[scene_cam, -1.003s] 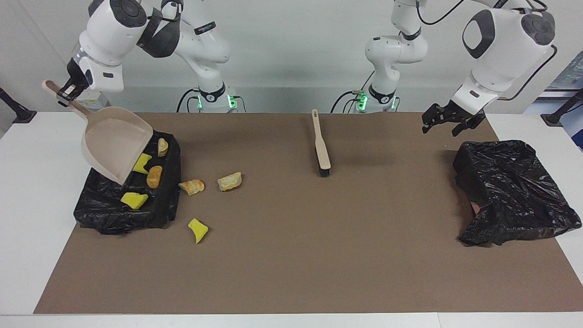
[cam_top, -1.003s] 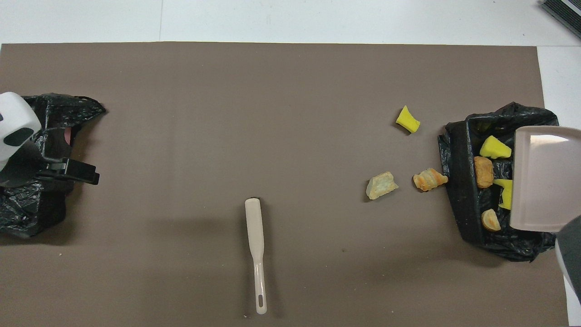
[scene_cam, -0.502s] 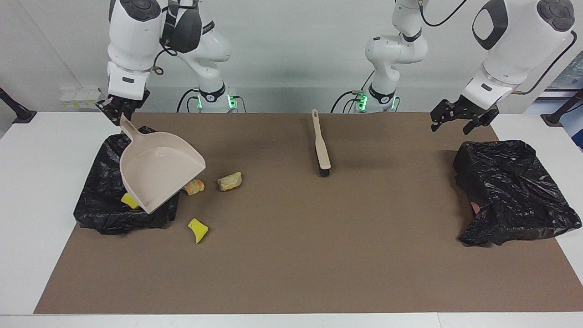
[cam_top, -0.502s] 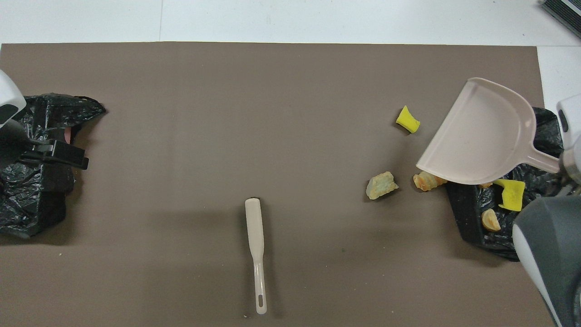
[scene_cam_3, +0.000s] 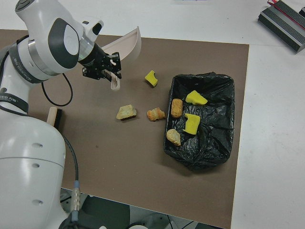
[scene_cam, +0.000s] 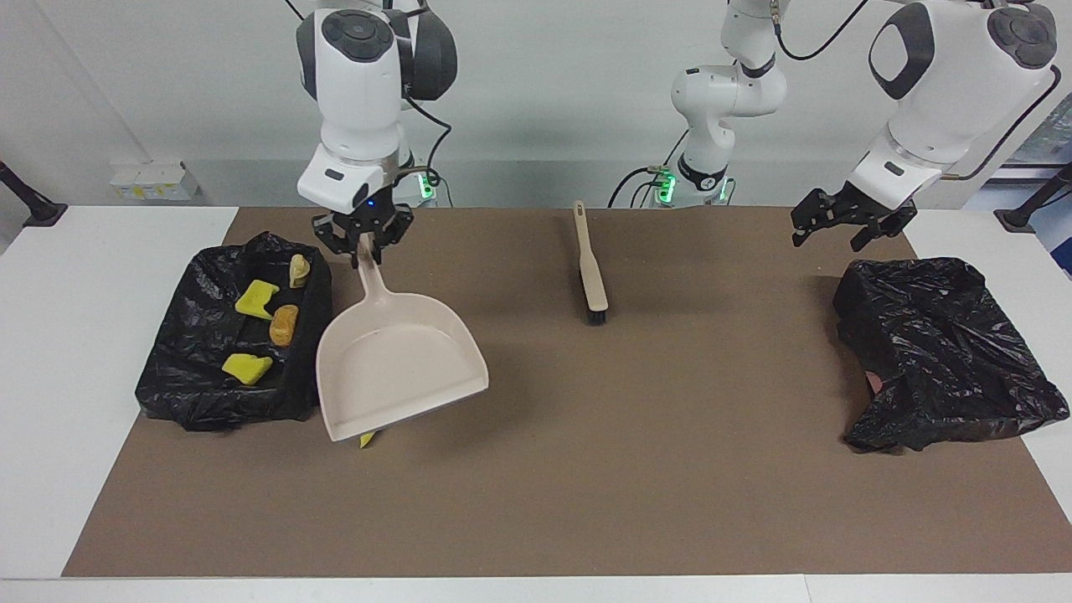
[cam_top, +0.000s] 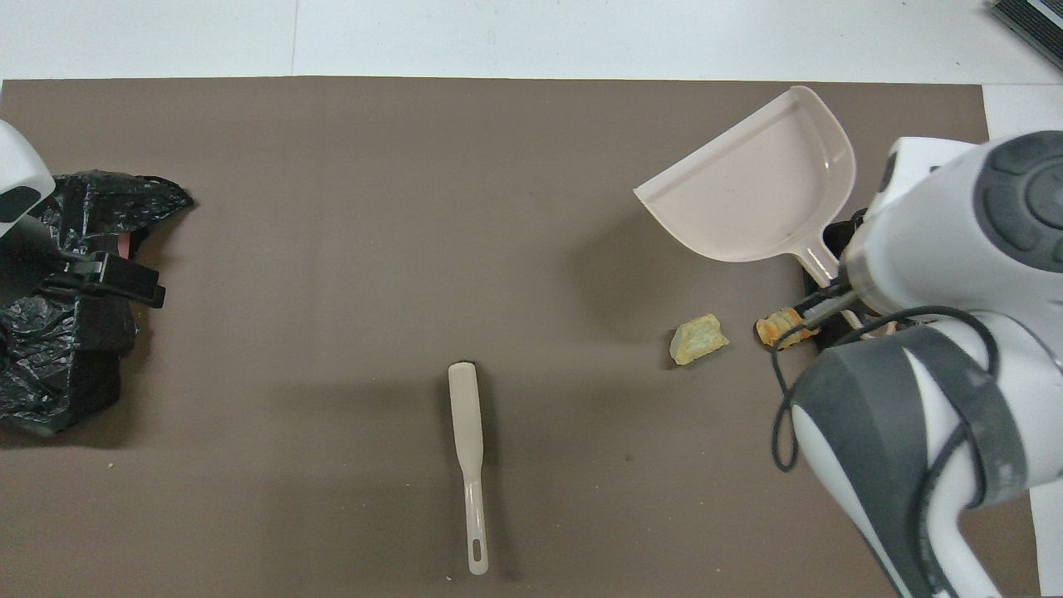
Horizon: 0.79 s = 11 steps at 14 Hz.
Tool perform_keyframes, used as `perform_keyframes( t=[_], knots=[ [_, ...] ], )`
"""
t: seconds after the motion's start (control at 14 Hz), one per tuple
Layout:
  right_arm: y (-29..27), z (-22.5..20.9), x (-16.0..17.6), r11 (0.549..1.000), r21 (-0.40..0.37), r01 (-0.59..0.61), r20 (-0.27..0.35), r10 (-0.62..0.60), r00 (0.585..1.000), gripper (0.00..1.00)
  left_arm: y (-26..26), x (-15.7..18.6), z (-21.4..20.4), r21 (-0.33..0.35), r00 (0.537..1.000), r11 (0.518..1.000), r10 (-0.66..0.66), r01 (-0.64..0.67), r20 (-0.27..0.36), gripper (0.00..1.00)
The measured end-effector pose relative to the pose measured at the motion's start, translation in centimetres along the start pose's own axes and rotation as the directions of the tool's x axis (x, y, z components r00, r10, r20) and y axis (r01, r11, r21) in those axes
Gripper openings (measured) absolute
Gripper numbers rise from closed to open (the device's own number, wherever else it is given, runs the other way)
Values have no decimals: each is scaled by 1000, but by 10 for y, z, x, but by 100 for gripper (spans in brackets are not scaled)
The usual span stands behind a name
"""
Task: Sweep and dump trash in bin
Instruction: 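Set the dustpan down on the mat center with the right gripper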
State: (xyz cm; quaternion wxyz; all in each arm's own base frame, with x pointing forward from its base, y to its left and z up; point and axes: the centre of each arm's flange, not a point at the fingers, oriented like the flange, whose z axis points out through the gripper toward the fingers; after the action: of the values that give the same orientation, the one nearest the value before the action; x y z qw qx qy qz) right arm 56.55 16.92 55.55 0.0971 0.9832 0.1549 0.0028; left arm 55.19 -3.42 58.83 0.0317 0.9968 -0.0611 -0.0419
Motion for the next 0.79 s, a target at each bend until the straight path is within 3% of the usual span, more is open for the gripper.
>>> perform_keyframes(
  t=[0.36,0.79],
  knots=[
    [-119,19,69,965,90,-245,-20,248,969,31,0,-2,-8,1,1000,1000,0,0,-17,100],
    [-250,67,106,927,180,-327,-25,337,941,31,2,-2,-9,16,1000,1000,13,-13,-19,100]
  ],
)
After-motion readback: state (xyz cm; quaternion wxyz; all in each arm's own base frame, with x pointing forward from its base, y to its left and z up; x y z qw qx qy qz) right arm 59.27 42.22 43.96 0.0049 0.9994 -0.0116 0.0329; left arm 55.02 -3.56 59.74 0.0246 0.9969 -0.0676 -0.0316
